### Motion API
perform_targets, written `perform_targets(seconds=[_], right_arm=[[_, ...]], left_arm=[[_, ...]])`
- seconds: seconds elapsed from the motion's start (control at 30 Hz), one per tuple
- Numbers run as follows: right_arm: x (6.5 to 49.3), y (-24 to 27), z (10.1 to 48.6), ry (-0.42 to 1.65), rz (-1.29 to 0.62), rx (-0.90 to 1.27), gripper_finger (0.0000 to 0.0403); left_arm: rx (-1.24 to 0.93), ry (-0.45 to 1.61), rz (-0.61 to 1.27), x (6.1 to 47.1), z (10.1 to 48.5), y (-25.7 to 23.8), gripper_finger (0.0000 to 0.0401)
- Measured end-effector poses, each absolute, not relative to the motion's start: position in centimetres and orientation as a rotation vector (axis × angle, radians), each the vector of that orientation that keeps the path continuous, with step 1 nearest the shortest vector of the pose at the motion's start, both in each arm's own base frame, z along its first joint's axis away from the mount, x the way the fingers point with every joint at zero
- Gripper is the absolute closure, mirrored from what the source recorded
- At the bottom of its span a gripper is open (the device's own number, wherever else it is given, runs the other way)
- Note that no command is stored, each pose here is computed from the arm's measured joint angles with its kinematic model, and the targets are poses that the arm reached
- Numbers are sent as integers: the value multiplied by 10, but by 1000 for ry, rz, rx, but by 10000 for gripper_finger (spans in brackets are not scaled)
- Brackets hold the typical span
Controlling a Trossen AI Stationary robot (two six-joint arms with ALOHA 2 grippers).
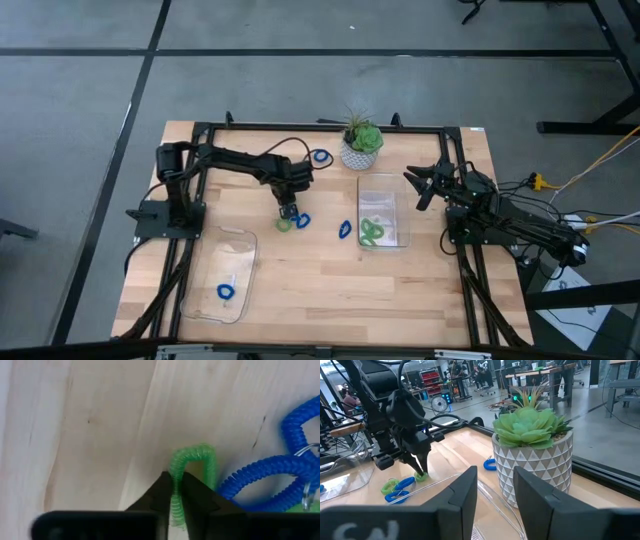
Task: Sort spring keychains
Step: Put the green spring keychain into the top transparent bin
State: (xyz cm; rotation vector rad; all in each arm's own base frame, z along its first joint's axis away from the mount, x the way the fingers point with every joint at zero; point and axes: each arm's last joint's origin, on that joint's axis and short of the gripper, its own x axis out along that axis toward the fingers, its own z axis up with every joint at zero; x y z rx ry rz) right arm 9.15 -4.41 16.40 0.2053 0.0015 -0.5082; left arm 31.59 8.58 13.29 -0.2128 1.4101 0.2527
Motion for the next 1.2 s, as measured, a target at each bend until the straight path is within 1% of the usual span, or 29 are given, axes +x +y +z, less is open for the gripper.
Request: perform_targets(seconds=[0.07, 0.2, 0.3, 0.53, 0.73, 0.83, 1.07, 1.2], right_arm=[[91, -44, 164, 1, -508, 205, 276], [91, -44, 164, 1, -508, 205, 276], [91, -44, 164, 1, -508, 205, 276], [91, -44, 164, 1, -509, 205, 276], [91, -44, 164, 1, -508, 205, 276], [91, -44, 164, 1, -508, 205, 276], [91, -44, 164, 1, -509, 205, 276], [91, -44, 164, 1, -509, 205, 276]], left_arm=[[-220, 1398, 246, 316, 135, 86, 388], [-231, 1359, 247, 315, 144, 85, 386], [-261, 1286, 239, 315, 158, 84, 389], [-344, 1014, 218, 327, 189, 85, 390], [-398, 745, 124, 342, 214, 86, 391], [-414, 642, 84, 349, 222, 86, 391], [-372, 457, 33, 359, 238, 85, 391], [-358, 413, 12, 362, 242, 81, 391]])
